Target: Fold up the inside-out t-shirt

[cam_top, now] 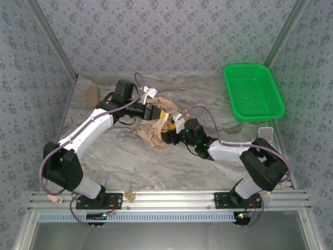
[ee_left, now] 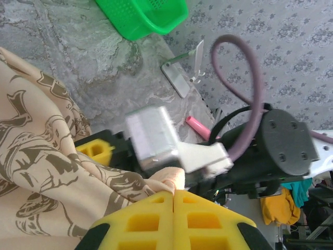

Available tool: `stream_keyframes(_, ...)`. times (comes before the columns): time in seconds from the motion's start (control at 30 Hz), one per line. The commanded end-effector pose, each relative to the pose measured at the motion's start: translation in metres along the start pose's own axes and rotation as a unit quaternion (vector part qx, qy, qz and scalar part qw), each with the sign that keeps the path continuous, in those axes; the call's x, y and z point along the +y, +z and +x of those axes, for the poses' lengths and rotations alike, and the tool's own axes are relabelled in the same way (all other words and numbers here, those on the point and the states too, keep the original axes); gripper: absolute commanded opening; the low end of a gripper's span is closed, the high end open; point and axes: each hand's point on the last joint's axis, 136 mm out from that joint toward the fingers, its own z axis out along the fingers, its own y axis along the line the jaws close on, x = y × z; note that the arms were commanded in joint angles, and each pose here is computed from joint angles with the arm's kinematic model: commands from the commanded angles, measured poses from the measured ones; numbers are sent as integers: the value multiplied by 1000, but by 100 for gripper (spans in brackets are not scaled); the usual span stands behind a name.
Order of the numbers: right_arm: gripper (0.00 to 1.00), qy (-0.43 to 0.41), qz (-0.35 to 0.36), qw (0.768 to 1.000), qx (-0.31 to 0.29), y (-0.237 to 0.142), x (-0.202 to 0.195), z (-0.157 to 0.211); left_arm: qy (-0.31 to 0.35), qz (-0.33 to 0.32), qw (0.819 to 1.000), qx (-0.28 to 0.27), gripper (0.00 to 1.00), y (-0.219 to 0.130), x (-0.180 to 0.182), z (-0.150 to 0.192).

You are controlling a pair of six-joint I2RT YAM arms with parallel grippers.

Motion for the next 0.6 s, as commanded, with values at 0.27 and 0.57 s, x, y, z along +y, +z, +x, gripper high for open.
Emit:
stream_keyframes(0.27,63,222,129,965,-48,24,-42,-14,35,30,998,-33,0,-18,-24,-14)
stream_keyframes(0.57,29,436,289,852,-28,-12,-42,3,30,19,998,-50,0,-22,-14,-20)
